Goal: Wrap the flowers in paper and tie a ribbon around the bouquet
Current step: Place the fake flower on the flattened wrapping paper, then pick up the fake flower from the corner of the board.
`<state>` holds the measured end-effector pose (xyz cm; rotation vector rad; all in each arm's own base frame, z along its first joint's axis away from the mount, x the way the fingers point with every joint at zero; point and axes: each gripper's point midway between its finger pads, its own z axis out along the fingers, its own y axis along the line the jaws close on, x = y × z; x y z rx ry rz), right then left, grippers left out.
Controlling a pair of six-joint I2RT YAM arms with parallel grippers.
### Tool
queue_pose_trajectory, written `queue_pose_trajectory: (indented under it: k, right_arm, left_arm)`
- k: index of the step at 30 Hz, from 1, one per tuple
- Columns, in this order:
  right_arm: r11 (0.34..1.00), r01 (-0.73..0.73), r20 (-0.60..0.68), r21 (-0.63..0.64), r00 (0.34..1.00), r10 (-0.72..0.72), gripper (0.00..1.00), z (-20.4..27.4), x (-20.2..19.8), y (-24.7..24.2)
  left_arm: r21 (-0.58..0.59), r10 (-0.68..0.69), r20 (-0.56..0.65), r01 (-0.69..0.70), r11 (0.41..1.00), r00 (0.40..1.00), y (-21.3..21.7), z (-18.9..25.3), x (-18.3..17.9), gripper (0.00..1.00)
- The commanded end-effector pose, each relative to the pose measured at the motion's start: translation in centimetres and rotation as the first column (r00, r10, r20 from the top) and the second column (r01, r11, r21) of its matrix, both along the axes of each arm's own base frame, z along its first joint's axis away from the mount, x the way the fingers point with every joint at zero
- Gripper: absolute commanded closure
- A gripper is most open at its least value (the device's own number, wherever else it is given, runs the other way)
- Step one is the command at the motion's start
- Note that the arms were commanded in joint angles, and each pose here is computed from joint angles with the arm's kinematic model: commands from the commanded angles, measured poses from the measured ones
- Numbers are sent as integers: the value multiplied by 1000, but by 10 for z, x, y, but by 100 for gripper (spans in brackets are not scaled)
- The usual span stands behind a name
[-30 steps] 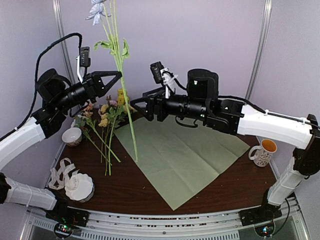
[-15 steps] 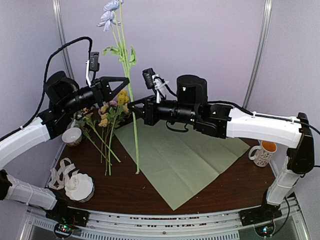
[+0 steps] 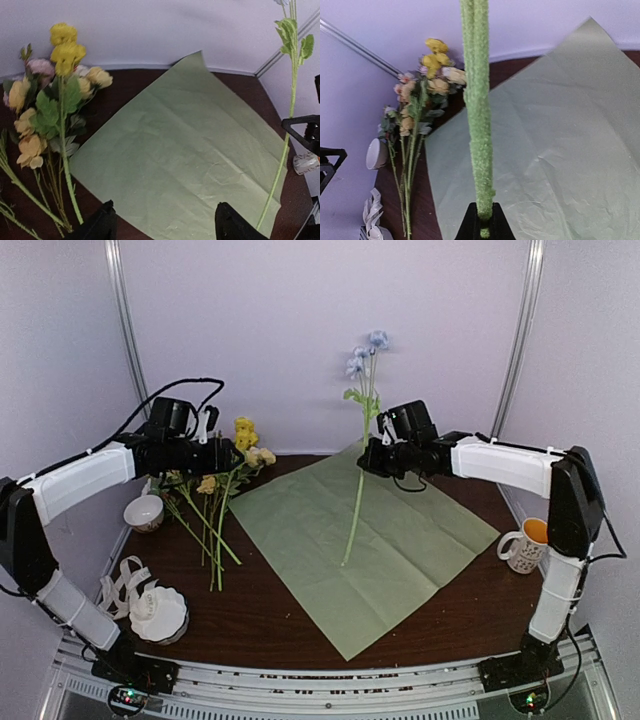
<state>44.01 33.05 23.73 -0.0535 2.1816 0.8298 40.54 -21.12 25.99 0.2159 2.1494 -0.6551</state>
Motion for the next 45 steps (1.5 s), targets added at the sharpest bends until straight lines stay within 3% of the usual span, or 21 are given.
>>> queue_pose_trajectory:
  k: [1, 5, 7, 11, 15, 22, 31, 39, 41, 43, 45]
  right_arm:
    - [995, 29, -197, -92, 979, -46, 100, -69, 10, -16]
    - [981, 2, -282, -194, 958, -57, 99, -112, 17, -25]
    - [980, -4, -305, -201, 950, -59, 95, -126, 18, -26]
    - [970, 13, -324, -243, 941, -94, 74, -140, 19, -38]
    - [947, 58, -265, -317, 953, -147, 66, -125, 17, -57]
    - [936, 55, -189, -347, 974, -127, 65, -94, -3, -65]
    - [936, 26, -200, -351, 975, -102, 64, -97, -22, -66]
    - [935, 2, -212, -355, 974, -82, 64, -101, -30, -64]
    - [936, 1, -214, -353, 973, -81, 64, -102, -32, -65]
    - [935, -1, -212, -355, 974, -79, 65, -100, -33, -65]
    - [934, 2, -204, -358, 976, -81, 64, -96, -34, -66]
  left_arm:
    - [94, 143, -145, -131, 987, 979, 48, -56, 14, 33]
    - [111, 239, -217, -220, 969, 946, 72, -89, 30, 38]
    - [119, 274, -247, -252, 960, 929, 81, -104, 38, 46]
    - [185, 300, -268, -257, 949, 916, 88, -126, 53, 64]
    - [211, 285, -282, -231, 950, 916, 86, -136, 61, 69]
    - [214, 234, -328, -169, 962, 915, 75, -161, 72, 83]
    - [283, 243, -419, -128, 950, 875, 76, -213, 68, 75]
    - [339, 255, -419, -110, 934, 871, 78, -228, 66, 77]
    - [346, 262, -419, -113, 931, 869, 80, -229, 66, 83]
    - [343, 265, -413, -120, 932, 871, 80, -225, 65, 98]
    - [322, 262, -392, -135, 937, 882, 79, -212, 66, 100]
